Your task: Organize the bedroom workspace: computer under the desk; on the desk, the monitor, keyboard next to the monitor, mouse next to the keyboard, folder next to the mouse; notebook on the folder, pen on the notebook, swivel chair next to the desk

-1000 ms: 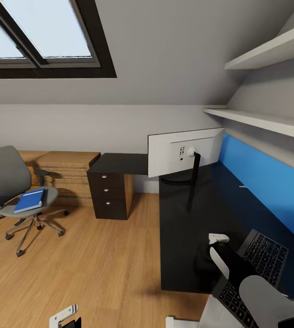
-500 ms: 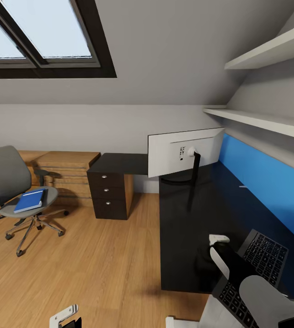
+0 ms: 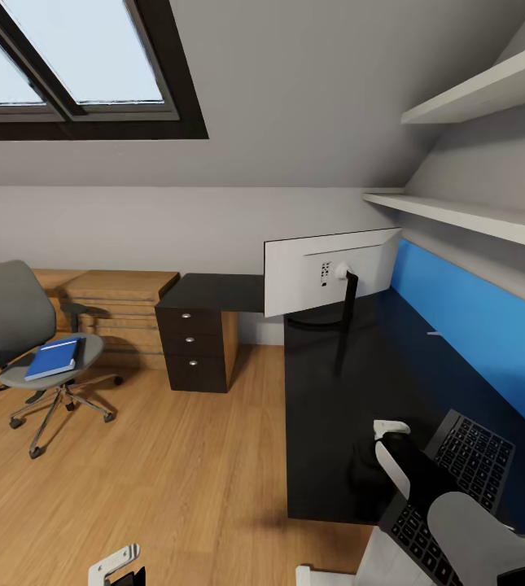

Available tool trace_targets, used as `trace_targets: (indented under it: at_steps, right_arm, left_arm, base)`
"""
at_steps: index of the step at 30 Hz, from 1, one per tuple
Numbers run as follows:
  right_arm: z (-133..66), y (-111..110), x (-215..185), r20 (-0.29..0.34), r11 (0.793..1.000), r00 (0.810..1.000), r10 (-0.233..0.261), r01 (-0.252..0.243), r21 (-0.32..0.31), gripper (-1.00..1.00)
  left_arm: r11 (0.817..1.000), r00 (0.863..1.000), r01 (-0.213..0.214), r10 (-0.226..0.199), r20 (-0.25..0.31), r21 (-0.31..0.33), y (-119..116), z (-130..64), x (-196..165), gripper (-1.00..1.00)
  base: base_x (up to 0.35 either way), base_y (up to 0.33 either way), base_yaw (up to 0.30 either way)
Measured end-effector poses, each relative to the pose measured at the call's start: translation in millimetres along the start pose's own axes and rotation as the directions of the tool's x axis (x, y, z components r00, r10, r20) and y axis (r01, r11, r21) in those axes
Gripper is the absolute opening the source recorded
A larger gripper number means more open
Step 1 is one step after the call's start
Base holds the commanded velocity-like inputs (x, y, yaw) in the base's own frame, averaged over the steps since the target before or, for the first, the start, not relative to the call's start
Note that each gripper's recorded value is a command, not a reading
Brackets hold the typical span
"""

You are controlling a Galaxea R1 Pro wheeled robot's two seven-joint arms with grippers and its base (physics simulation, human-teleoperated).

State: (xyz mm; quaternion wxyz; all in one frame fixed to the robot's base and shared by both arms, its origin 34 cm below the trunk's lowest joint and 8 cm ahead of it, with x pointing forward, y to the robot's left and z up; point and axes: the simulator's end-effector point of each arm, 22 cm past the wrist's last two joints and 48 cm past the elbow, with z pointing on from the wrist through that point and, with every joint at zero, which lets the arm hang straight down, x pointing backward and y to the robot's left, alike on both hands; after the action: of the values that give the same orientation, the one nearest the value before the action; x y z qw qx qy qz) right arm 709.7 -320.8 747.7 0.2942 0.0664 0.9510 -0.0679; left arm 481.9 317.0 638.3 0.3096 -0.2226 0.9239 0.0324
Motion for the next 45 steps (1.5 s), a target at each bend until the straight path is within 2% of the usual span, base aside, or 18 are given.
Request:
trace_targets:
  at_steps: [37, 45]
  right_arm:
    - [-0.1, -3.8, -0.9, 0.002, 1.000, 1.000, -0.001, 0.001, 0.011, 1.00]
    - [6.1, -3.1, 2.9, 0.002, 1.000, 1.000, -0.001, 0.001, 0.011, 1.00]
  left_arm:
    - [1.000, 1.000, 0.000, 0.000, -0.001, -0.001, 0.4, 0.1, 0.6, 1.00]
    - [1.000, 1.000, 0.001, -0.001, -0.001, -0.002, 1.2, 6.3, 4.5, 1.00]
  base:
    - [0.000, 0.000, 0.000]
    - [0.000, 0.000, 0.000]
